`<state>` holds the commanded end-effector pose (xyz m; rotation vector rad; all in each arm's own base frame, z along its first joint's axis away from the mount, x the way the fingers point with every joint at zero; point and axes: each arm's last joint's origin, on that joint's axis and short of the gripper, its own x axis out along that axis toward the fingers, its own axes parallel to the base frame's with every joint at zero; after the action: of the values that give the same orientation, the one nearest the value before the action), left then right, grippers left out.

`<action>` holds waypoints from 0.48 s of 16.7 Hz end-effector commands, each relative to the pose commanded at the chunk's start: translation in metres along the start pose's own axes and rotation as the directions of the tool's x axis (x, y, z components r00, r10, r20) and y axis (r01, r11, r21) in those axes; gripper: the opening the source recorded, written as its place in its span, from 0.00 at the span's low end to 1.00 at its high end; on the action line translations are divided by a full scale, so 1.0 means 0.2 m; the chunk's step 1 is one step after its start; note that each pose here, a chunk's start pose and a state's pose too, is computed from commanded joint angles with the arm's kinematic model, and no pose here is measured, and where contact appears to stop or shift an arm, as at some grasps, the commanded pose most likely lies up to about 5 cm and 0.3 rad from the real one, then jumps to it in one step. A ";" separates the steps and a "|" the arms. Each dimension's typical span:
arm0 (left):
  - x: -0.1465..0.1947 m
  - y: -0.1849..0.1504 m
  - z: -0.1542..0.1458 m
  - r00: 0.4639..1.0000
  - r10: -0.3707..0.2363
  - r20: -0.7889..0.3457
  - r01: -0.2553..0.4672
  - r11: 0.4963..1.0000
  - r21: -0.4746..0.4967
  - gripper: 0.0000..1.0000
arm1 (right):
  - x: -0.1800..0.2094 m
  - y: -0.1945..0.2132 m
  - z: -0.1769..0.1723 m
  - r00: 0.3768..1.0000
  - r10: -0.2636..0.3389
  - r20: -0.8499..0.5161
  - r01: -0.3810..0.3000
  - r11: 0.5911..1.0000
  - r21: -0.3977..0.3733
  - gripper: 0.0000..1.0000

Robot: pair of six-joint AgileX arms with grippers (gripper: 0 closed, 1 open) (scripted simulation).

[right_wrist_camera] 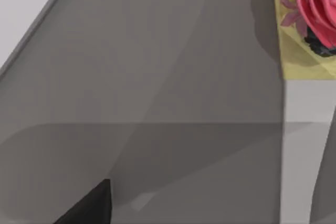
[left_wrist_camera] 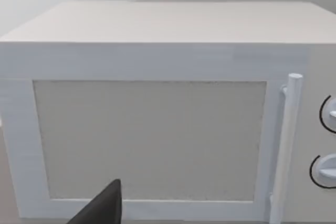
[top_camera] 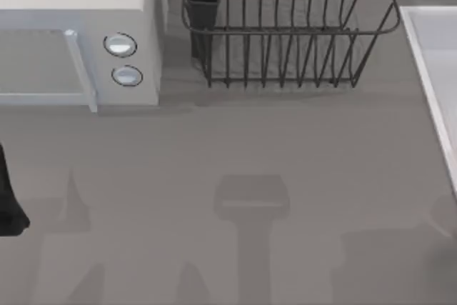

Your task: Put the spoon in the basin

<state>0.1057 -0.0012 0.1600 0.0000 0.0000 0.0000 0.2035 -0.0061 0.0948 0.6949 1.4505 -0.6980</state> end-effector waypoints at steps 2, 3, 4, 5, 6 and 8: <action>0.00 0.00 0.00 1.000 0.000 0.000 0.000 1.000 0.000 1.00 | 0.01 0.00 0.00 1.000 -0.001 -0.001 0.001 1.000 0.000 1.00; 0.00 0.00 0.00 1.000 0.000 0.000 0.000 1.000 0.000 1.00 | 0.01 0.00 0.00 1.000 -0.001 -0.001 0.001 1.000 0.000 1.00; 0.00 0.00 0.00 1.000 0.000 0.000 0.000 1.000 0.000 1.00 | 0.01 0.00 0.00 1.000 -0.001 -0.001 0.001 1.000 0.000 1.00; 0.00 0.00 0.00 1.000 0.000 0.000 0.000 1.000 0.000 1.00 | 0.01 0.00 0.00 1.000 -0.001 -0.001 0.001 1.000 0.000 0.92; 0.00 0.00 0.00 1.000 0.000 0.000 0.000 1.000 0.000 1.00 | 0.01 0.00 0.00 1.000 -0.001 -0.001 0.001 1.000 0.000 0.85; 0.00 0.00 0.00 1.000 0.000 0.000 0.000 1.000 0.000 1.00 | 0.01 0.00 0.00 1.000 -0.001 -0.001 0.001 1.000 0.000 0.70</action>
<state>0.1057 -0.0012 0.1600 0.0000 0.0000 0.0000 0.2029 -0.0061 0.0931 0.6946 1.4514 -0.6983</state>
